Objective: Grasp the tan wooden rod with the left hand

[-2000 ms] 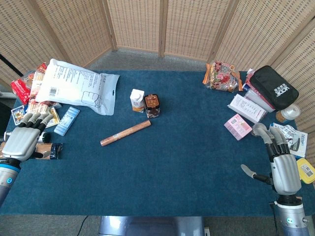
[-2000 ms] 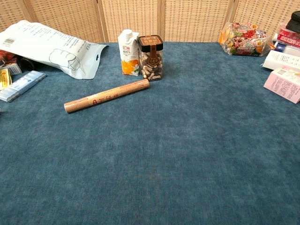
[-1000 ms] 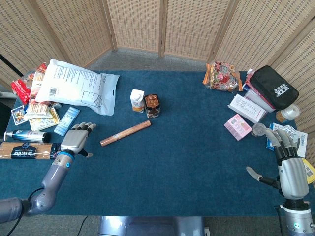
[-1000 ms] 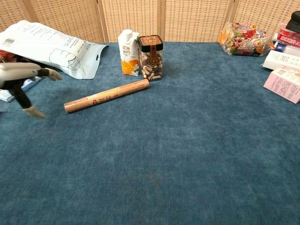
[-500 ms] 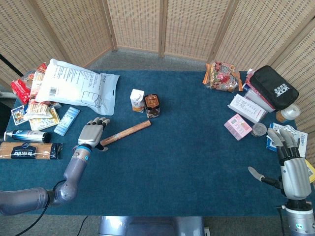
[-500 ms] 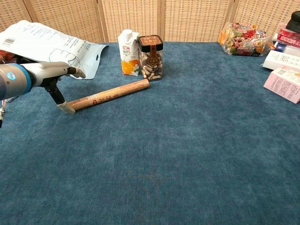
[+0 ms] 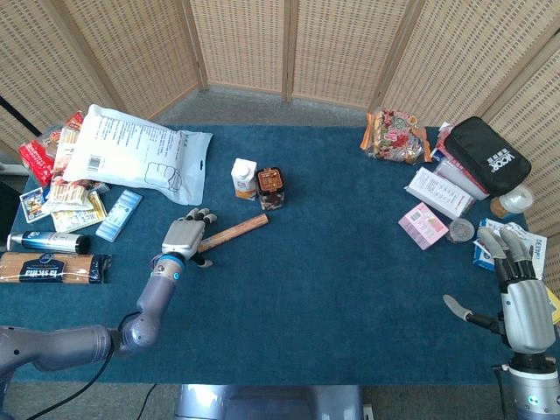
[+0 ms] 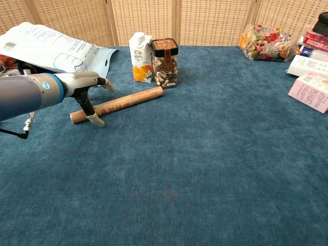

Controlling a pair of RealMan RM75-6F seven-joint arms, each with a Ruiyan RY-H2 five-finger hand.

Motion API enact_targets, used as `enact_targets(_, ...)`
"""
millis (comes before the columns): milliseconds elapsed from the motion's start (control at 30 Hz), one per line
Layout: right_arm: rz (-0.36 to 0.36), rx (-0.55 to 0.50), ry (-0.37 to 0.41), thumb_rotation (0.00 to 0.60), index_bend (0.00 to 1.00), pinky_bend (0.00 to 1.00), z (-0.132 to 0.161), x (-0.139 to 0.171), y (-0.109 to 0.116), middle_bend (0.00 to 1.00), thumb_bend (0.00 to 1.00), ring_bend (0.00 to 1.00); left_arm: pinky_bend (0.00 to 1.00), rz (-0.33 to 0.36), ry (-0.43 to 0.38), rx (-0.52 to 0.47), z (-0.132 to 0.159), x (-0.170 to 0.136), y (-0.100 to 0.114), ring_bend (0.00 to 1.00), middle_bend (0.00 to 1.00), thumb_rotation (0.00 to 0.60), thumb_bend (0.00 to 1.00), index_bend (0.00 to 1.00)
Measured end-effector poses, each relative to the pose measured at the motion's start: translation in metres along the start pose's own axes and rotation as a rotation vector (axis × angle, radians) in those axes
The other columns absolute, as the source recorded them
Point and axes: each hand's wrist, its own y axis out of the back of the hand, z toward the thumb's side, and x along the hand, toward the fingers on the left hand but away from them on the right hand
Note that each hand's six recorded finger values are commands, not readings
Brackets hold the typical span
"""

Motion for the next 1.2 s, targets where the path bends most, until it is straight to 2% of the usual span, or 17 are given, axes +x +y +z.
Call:
enact_targets(67, -0.002, -0.002, -0.002, 0.600, 0.02, 0.00, -0.001, 0.000, 0.001, 0.15, 0.00, 0.00, 0.37, 0.001, -0.003, 0.003, 0.003, 0.002, -0.001, 0.06, 0.06, 0.600, 0.00, 0.25)
enact_targets(133, -0.004, -0.002, -0.004, 0.600, 0.02, 0.00, -0.001, 0.000, 0.002, 0.15, 0.00, 0.00, 0.46, 0.005, -0.002, 0.008, 0.005, 0.005, -0.003, 0.18, 0.18, 0.600, 0.00, 0.32)
enact_targets(200, -0.005, -0.002, -0.007, 0.600, 0.02, 0.00, -0.002, 0.000, 0.003, 0.15, 0.00, 0.00, 0.57, 0.011, 0.005, 0.016, 0.006, 0.007, -0.004, 0.35, 0.34, 0.600, 0.01, 0.44)
enact_targets(300, -0.006, -0.004, -0.009, 0.600, 0.02, 0.00, -0.003, 0.001, 0.003, 0.15, 0.00, 0.00, 0.75, 0.032, 0.017, 0.037, 0.006, 0.010, -0.004, 0.60, 0.60, 0.600, 0.04, 0.69)
enact_targets(333, -0.007, -0.004, -0.009, 0.600, 0.02, 0.00, -0.003, 0.001, 0.004, 0.15, 0.00, 0.00, 0.80, 0.038, 0.018, 0.047, 0.007, 0.011, -0.005, 0.66, 0.68, 0.600, 0.07, 0.76)
enact_targets(400, -0.009, -0.003, -0.008, 0.600, 0.02, 0.00, -0.003, 0.001, 0.004, 0.15, 0.00, 0.00, 0.85, 0.045, 0.019, 0.067, 0.008, 0.010, -0.006, 0.73, 0.75, 0.600, 0.11, 0.83)
enact_targets(500, -0.009, -0.003, -0.007, 0.600, 0.02, 0.00, -0.002, 0.002, 0.005, 0.15, 0.00, 0.00, 0.89, 0.041, 0.023, 0.093, 0.007, 0.010, -0.008, 0.78, 0.78, 0.600, 0.13, 0.85)
enact_targets(733, -0.010, -0.002, -0.007, 0.600, 0.02, 0.00, -0.002, 0.003, 0.006, 0.15, 0.00, 0.00, 0.92, 0.056, 0.007, 0.102, 0.012, 0.001, -0.001, 0.81, 0.80, 0.600, 0.14, 0.87)
enact_targets(1200, -0.011, 0.000, -0.004, 0.600, 0.02, 0.00, 0.000, 0.004, 0.006, 0.15, 0.00, 0.00, 0.92, 0.163, -0.031, 0.091, 0.012, -0.029, 0.048, 0.81, 0.80, 0.600, 0.14, 0.87)
